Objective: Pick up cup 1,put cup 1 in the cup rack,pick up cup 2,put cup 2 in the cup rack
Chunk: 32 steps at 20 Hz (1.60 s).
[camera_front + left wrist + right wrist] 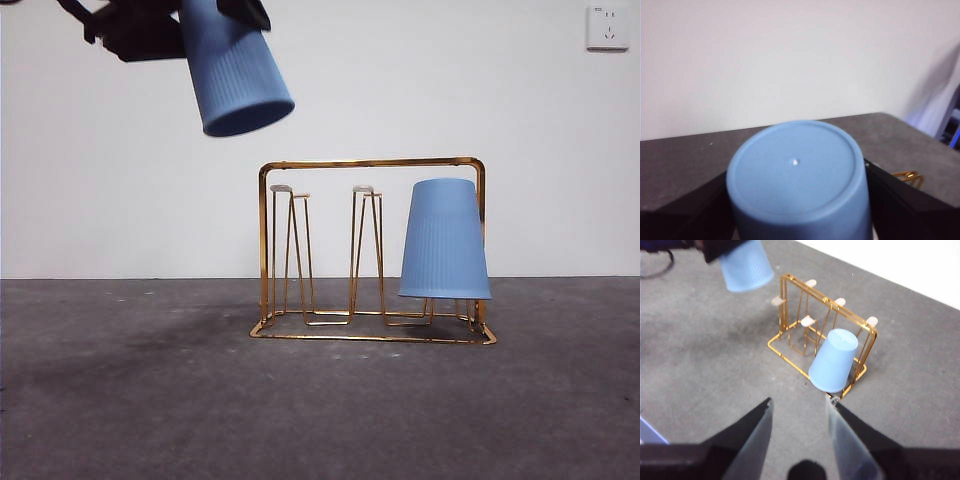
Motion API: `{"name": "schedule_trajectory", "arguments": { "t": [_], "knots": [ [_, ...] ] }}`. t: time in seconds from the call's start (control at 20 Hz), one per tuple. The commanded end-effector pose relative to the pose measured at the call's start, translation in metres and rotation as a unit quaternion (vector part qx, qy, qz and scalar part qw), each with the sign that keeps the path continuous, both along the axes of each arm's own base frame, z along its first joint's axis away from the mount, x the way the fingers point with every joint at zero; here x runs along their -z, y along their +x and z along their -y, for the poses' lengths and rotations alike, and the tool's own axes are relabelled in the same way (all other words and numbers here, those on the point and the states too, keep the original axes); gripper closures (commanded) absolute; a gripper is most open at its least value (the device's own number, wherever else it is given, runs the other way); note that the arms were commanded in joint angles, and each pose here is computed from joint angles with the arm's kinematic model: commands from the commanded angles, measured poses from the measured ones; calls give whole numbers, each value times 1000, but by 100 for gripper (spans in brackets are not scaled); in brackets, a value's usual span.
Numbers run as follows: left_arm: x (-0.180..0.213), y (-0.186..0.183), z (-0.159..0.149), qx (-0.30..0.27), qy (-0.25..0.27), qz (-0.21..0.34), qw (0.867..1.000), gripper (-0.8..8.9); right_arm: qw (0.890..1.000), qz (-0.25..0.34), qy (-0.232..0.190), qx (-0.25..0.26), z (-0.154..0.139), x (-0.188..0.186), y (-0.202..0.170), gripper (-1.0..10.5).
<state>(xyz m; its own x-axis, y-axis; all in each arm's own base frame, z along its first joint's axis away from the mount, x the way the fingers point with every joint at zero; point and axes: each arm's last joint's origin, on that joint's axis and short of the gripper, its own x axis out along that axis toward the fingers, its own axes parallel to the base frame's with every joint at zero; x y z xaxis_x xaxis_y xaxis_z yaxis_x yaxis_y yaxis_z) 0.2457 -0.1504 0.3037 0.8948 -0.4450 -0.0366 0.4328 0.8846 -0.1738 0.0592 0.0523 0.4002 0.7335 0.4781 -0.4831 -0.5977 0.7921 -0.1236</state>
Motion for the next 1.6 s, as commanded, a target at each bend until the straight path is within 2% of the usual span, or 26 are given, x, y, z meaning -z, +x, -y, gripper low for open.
{"name": "schedule_trajectory", "arguments": {
  "t": [0.05,0.35,1.1,1.4,1.6],
  "knots": [
    [2,10,7,-4,17,8,1000,820,1000,-4,7,6,-1,1,1,761],
    [13,34,24,-17,60,-5,998,820,1000,-12,14,12,-1,2,1,761],
    [72,58,44,-11,111,-77,991,820,1000,-12,14,12,-1,2,1,761],
    [97,61,52,-4,134,-113,984,820,1000,-13,13,12,-1,2,1,762],
    [112,59,51,-2,160,-167,973,811,1000,-12,13,12,-1,2,1,762]
  ]
}}
